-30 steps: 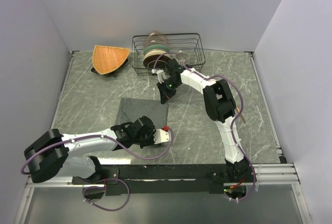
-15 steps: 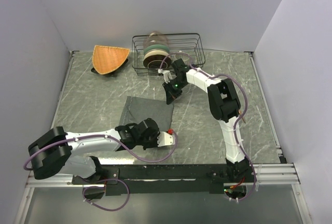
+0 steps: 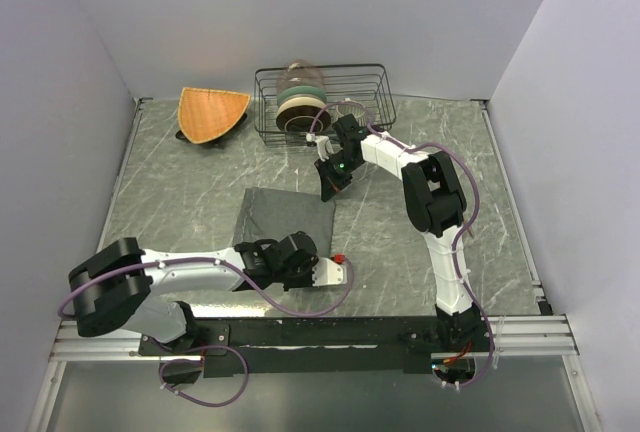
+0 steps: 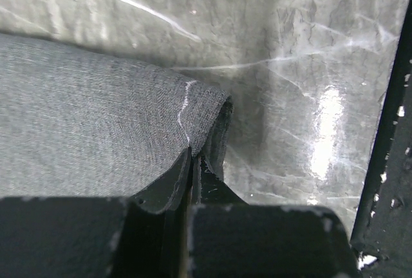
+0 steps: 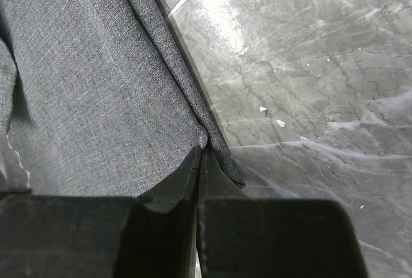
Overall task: Fold the napkin into a case and place the utensils inside
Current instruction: Move the square-folded napkin to the center of the board.
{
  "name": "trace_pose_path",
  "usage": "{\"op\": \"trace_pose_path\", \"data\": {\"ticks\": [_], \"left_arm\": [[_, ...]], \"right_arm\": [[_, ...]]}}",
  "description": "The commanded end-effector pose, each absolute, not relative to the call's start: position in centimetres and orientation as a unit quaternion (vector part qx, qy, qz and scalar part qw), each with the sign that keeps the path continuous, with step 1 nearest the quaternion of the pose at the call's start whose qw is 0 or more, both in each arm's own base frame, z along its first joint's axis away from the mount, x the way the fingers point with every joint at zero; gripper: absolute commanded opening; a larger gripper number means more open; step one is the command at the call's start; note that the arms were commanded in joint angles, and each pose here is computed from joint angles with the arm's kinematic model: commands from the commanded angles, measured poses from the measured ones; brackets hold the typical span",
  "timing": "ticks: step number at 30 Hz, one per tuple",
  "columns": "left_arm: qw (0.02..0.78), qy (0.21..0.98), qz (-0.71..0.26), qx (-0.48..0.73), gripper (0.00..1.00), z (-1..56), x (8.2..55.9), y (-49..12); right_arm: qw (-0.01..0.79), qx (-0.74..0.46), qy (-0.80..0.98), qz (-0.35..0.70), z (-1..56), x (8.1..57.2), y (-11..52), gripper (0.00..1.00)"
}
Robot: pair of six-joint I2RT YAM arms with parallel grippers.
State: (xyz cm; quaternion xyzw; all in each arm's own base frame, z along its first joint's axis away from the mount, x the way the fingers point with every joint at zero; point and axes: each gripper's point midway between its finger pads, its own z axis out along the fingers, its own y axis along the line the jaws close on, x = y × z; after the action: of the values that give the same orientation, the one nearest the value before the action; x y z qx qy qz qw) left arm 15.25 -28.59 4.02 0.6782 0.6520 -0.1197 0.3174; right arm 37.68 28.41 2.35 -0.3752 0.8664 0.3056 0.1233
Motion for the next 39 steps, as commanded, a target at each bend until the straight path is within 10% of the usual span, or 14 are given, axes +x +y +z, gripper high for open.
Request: {"op": "trace_pose_path", "data": {"ticks": [1,23,29,39], "left_arm": [[0.318,0.653,-0.121,0.677,0.05,3.5,15.3,-29.3],[0.329,0.653,-0.130,0.669,0.06,5.5,15.3,-29.8],[0.321,0.645,-0.124,0.682,0.07,4.1,15.1,-29.1],[0.313,0.644,-0.122,0.687,0.07,3.2,14.8,-28.8]], "right_arm": [[0.157,-0.381,0.865,0.285,4.5,39.2,27.9,0.00],[0.159,-0.385,0.856,0.307,7.0,38.2,28.1,0.00],[0.141,-0.365,0.872,0.294,6.5,38.8,28.0,0.50],[0.133,-0.381,0.858,0.316,6.5,38.4,30.3,0.48]]}}
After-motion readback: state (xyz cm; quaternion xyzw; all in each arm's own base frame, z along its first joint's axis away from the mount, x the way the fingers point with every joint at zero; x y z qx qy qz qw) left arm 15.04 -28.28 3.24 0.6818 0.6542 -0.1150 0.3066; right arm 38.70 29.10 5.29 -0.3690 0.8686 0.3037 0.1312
